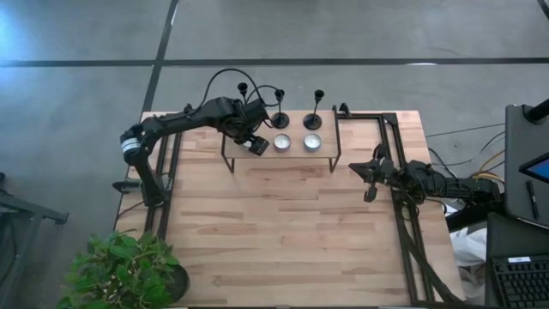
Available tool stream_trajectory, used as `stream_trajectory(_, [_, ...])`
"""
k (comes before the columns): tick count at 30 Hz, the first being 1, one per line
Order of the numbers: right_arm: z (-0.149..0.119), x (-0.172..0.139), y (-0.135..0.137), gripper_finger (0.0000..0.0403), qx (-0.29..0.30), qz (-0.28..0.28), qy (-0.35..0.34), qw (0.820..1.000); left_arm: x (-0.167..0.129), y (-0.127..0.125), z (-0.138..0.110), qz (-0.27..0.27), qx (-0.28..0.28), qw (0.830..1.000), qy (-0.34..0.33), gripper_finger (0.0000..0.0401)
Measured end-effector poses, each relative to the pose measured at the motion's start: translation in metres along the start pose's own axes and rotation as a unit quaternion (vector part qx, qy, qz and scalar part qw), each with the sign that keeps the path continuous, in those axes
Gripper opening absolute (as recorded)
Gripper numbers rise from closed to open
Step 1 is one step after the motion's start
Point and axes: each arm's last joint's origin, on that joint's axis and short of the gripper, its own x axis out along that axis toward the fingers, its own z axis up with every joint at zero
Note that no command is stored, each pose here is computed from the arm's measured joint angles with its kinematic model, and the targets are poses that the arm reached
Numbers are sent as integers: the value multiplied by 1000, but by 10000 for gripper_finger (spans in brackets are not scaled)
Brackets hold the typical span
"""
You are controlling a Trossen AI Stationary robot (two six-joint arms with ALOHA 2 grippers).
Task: Pick & Place candle stick holders
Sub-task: Align the red scented candle with the other scented candle on the shelf
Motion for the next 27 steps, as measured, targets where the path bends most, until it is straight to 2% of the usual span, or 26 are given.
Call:
stream_trajectory(21, [0,0,0,9,1,0,0,1000,3,1,-2,-7,2,1000,8,313])
stream_trajectory(27, [0,0,0,9,0,0,0,1000,4,0,-2,-10,6,1000,12,339])
